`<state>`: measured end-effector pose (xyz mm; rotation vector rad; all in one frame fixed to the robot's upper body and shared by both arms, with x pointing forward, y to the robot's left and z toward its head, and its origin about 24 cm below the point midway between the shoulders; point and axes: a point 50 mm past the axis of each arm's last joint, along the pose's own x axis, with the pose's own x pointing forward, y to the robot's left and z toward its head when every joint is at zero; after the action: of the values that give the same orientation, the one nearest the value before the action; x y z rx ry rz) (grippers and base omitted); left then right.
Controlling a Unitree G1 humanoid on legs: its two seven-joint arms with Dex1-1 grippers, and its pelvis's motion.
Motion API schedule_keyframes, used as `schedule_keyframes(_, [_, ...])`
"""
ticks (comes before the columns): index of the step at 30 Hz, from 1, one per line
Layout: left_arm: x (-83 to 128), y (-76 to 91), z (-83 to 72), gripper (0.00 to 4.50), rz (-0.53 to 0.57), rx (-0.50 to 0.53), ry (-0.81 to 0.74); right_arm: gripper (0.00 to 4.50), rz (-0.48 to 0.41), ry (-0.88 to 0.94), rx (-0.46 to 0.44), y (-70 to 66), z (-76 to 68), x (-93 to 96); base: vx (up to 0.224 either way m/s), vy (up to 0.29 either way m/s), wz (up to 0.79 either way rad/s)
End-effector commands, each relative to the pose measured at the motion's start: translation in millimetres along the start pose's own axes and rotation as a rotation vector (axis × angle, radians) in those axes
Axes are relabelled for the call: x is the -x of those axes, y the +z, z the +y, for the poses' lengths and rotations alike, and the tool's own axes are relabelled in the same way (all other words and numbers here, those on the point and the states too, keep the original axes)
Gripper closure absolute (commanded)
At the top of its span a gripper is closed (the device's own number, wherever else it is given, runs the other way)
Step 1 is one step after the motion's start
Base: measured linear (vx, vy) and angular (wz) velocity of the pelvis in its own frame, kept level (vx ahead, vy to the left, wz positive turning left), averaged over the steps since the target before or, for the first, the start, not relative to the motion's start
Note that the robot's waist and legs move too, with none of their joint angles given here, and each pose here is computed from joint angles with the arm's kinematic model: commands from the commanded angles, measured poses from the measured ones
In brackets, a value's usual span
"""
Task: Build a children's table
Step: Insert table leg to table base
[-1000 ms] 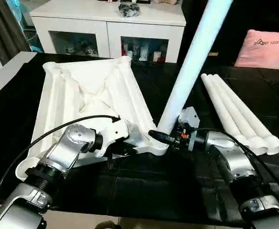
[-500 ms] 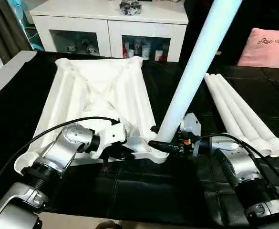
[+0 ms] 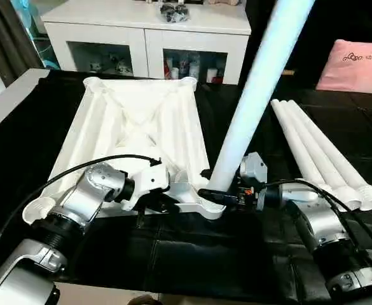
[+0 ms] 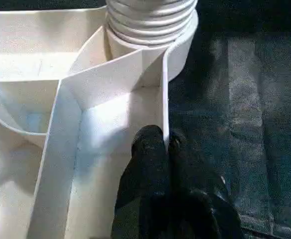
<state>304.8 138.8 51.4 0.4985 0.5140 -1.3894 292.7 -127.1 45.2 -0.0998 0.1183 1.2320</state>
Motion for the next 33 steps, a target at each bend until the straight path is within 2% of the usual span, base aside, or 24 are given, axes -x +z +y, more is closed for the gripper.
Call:
schedule_keyframes(1, [6,18.6,14.8,4.50,-0.050,0.001,0.120,2.57,0.240,-0.109,-0.152,-53.0,9.9,8.4,0.000,0.000,0.00])
schedule_keyframes(2, [8,20.9,20.1,4.50,-0.065,0.039,0.200,2.57,0.254,-0.189,-0.149,-54.3,4.7,7.0,0.000,0.000,0.00])
schedule_keyframes(3, [8,21.2,20.7,4.50,-0.067,0.045,0.208,2.57,0.255,-0.197,-0.150,-54.4,4.2,6.8,0.000,0.000,0.00])
schedule_keyframes(4, [11,26.2,28.6,4.50,-0.108,0.143,0.354,2.57,0.262,-0.339,-0.177,-55.9,-4.3,3.0,-0.054,0.019,-0.16])
schedule_keyframes(6, [11,27.9,30.4,4.50,-0.123,0.174,0.395,2.57,0.262,-0.382,-0.190,-56.1,-6.8,1.6,-0.051,0.024,-0.19])
schedule_keyframes(7, [10,33.4,30.0,4.50,-0.162,0.225,0.442,2.57,0.250,-0.458,-0.222,-56.1,-11.3,-2.1,-0.014,0.032,-0.27])
schedule_keyframes(9, [5,44.6,24.9,4.50,-0.232,0.298,0.486,2.57,0.234,-0.578,-0.276,-56.1,-18.2,-8.6,-0.013,0.027,-0.24])
schedule_keyframes(11, [5,44.6,24.9,4.50,-0.232,0.298,0.486,2.57,0.234,-0.578,-0.276,-56.1,-18.2,-8.6,0.000,0.000,0.00])
schedule_keyframes(12, [-12,59.7,9.6,4.50,-0.272,0.328,0.478,2.57,0.246,-0.708,-0.321,-56.4,-25.1,-18.8,0.000,0.000,0.00])
schedule_keyframes(17, [-24,65.7,0.4,4.50,-0.257,0.305,0.473,2.57,0.248,-0.754,-0.350,-55.3,-27.0,-26.9,0.000,0.000,0.00])
schedule_keyframes(20, [-26,63.4,2.1,4.50,-0.225,0.285,0.495,2.57,0.250,-0.743,-0.358,-53.1,-27.0,-32.6,0.000,0.000,0.00])
schedule_keyframes(27, [-22,64.8,4.6,4.50,-0.191,0.271,0.524,2.57,0.274,-0.729,-0.358,-53.0,-27.5,-35.8,0.000,0.000,0.00])
schedule_keyframes(33, [-22,65.7,-0.7,4.50,-0.161,0.254,0.516,2.57,0.298,-0.681,-0.341,-52.5,-26.7,-40.2,0.000,0.000,0.00])
